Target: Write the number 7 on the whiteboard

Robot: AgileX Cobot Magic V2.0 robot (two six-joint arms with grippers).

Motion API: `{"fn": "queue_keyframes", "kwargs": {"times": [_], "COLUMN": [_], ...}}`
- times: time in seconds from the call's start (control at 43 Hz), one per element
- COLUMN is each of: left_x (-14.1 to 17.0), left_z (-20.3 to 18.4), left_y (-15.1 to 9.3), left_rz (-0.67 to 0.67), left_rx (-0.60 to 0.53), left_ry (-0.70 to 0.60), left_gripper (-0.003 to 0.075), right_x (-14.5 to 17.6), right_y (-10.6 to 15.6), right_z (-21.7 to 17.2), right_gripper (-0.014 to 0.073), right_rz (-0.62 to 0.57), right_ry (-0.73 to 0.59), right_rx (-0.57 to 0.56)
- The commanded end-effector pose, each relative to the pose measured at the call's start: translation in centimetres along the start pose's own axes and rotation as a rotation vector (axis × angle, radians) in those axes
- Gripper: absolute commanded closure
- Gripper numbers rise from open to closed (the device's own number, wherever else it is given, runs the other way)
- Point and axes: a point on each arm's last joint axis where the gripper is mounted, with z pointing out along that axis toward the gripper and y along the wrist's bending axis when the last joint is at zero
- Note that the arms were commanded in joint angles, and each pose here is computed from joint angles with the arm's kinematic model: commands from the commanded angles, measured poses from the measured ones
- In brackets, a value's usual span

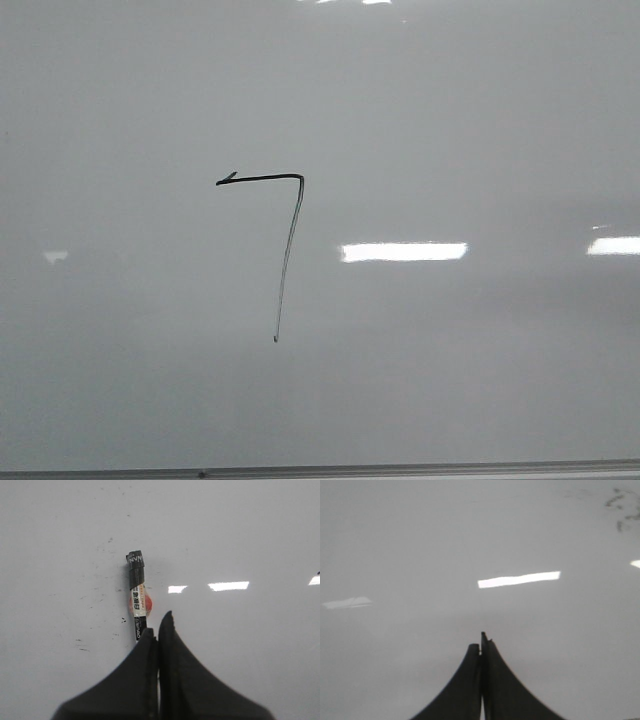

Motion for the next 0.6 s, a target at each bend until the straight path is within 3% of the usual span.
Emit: {"fn": "queue_keyframes", "kwargs": {"times": [0.0,0.14,0.581], "left_x": [-0.6,-0.6,-0.6], "left_z": [-0.1,-0.1,-0.1], "left_y": [0.1,0.1,0.1], "left_rz": [-0.02,-0.02,-0.02], "left_rx": [-0.01,-0.01,-0.01], "left_ry": [-0.086,-0.084,-0.084], "left_gripper": [0.0741,0.0741,0.0741], "right_x": [-0.2,1.4,1.5], "right_y": [-0.4,-0.7,-0.7], "right_z": [-0.5,-0.6,-0.7], "right_gripper": [0.0664,0.0664,0.0664], "right_rz": [0.001,-0.044,-0.048], "right_ry": [-0.105,-0.08,-0.071], "right_rx": [0.044,0.058,0.058]}}
